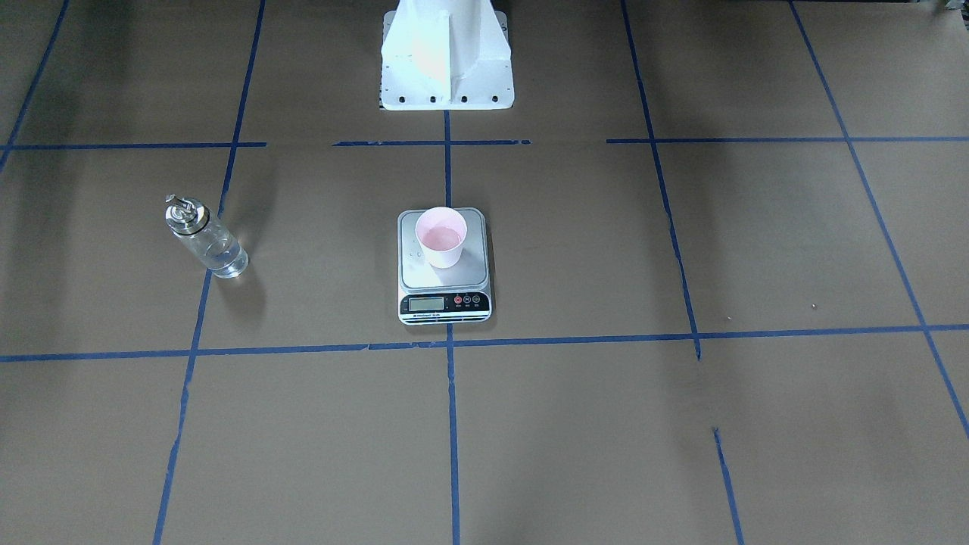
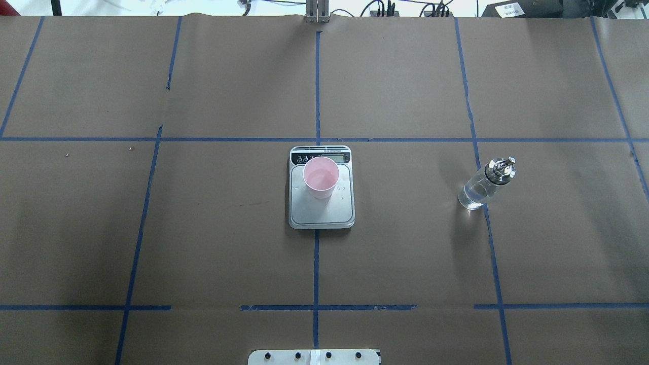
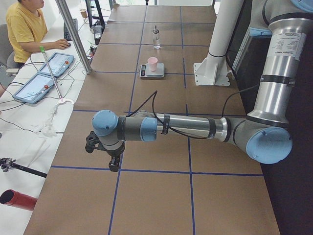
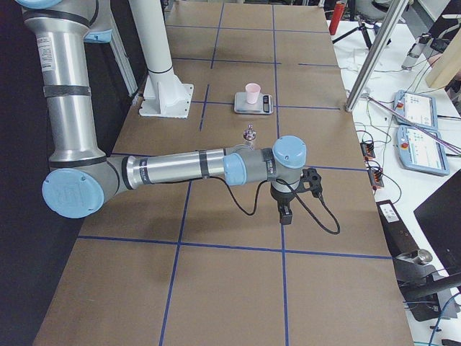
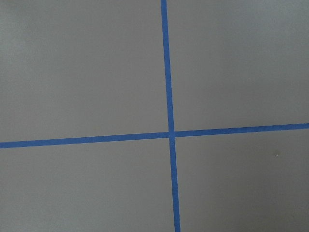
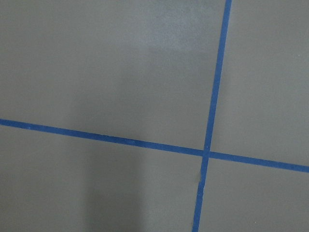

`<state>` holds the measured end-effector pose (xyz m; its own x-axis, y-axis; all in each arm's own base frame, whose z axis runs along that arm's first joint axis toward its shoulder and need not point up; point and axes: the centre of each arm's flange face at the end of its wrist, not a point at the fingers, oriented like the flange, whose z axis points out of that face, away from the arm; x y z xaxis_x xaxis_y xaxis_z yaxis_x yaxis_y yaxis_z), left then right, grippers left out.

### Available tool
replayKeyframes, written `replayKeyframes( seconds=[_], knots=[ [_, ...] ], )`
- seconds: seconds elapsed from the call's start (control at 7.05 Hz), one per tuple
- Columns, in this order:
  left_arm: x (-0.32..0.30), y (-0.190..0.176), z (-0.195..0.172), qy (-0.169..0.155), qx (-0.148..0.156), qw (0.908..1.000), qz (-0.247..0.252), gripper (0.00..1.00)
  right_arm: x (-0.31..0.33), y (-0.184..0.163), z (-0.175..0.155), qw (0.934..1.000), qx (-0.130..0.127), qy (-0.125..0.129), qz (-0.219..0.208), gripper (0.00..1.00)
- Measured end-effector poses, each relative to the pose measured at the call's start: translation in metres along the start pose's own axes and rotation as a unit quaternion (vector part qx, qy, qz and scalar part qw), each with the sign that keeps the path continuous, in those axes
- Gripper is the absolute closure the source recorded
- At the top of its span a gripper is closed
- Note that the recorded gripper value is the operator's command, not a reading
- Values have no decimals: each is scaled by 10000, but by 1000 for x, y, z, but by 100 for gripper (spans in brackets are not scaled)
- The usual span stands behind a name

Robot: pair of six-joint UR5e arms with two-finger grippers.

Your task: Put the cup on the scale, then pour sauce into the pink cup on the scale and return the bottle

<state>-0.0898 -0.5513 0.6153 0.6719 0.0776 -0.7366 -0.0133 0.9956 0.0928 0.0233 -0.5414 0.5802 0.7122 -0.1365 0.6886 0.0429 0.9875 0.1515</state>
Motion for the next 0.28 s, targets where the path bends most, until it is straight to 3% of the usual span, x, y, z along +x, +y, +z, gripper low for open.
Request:
replayKeyframes(
  seconds=[0.28],
  knots=[
    [-1,32,3,-5,47,10000,85,0,5,-1,7,9999,-103,-15,84,0]
  ],
)
